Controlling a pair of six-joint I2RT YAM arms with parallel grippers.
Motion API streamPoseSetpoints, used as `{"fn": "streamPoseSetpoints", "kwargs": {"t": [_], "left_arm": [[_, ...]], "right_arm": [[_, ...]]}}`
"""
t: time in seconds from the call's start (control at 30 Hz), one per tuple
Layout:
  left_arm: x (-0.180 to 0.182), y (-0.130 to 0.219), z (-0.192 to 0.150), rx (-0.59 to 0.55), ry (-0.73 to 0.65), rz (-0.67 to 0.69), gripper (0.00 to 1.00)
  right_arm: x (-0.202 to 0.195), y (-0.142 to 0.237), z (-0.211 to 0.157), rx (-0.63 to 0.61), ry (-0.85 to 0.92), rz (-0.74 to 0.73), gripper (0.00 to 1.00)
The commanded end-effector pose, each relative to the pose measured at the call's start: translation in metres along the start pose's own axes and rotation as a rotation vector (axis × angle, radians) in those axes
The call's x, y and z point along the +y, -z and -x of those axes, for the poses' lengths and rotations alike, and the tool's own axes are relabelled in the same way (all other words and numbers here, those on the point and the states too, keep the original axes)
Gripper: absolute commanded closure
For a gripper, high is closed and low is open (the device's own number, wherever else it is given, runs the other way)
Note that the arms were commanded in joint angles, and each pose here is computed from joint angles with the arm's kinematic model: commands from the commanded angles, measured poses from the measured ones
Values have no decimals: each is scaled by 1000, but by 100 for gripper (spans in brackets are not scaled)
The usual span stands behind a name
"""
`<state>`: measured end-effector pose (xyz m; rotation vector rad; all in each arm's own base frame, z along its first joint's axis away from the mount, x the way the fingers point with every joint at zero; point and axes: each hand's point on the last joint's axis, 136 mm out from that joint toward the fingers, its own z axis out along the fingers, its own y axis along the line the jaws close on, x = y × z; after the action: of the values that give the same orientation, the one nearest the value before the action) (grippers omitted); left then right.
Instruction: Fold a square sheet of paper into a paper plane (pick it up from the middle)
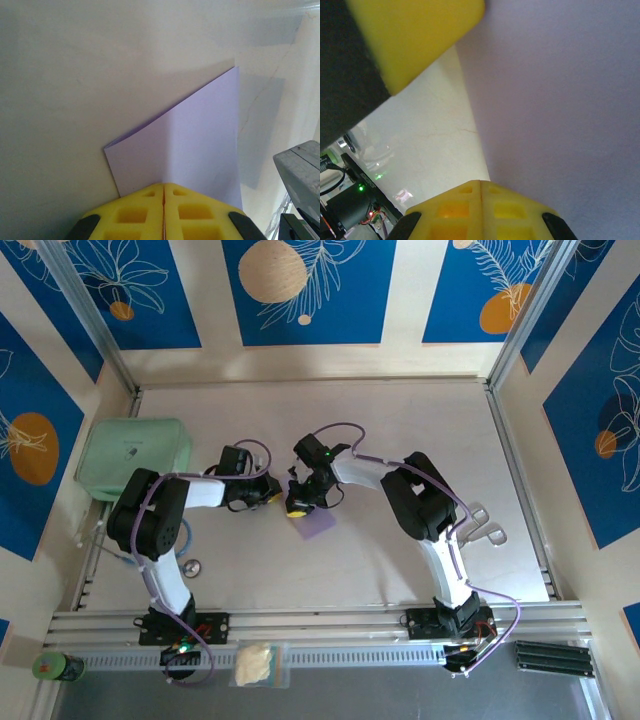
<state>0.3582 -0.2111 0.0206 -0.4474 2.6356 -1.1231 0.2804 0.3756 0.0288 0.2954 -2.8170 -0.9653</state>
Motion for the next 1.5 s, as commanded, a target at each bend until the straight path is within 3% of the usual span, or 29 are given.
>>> {"fn": "streamPoseSetpoints", "kwargs": {"t": [0.0, 0.43, 0.87, 1.07, 1.3, 1.47], "left_arm": [[23, -6, -9, 11, 29, 64, 90], [21, -6, -10, 12, 36, 45, 87], [36, -10, -16, 37, 51, 96, 91], [21, -1, -14, 44, 19, 82, 90], [-32, 46, 11, -83, -87, 52, 80], [-30, 44, 2, -111, -118, 131, 80]], "right_arm": [[-8, -7, -16, 75, -4, 7, 100], [-20, -5, -43, 133, -14, -9, 100], [-32, 2, -81, 189, 9, -39, 100], [-31, -1, -70, 159, 13, -51, 100], [-25, 7, -32, 45, 36, -53, 100], [-18, 16, 1, -31, 63, -26, 100]]}}
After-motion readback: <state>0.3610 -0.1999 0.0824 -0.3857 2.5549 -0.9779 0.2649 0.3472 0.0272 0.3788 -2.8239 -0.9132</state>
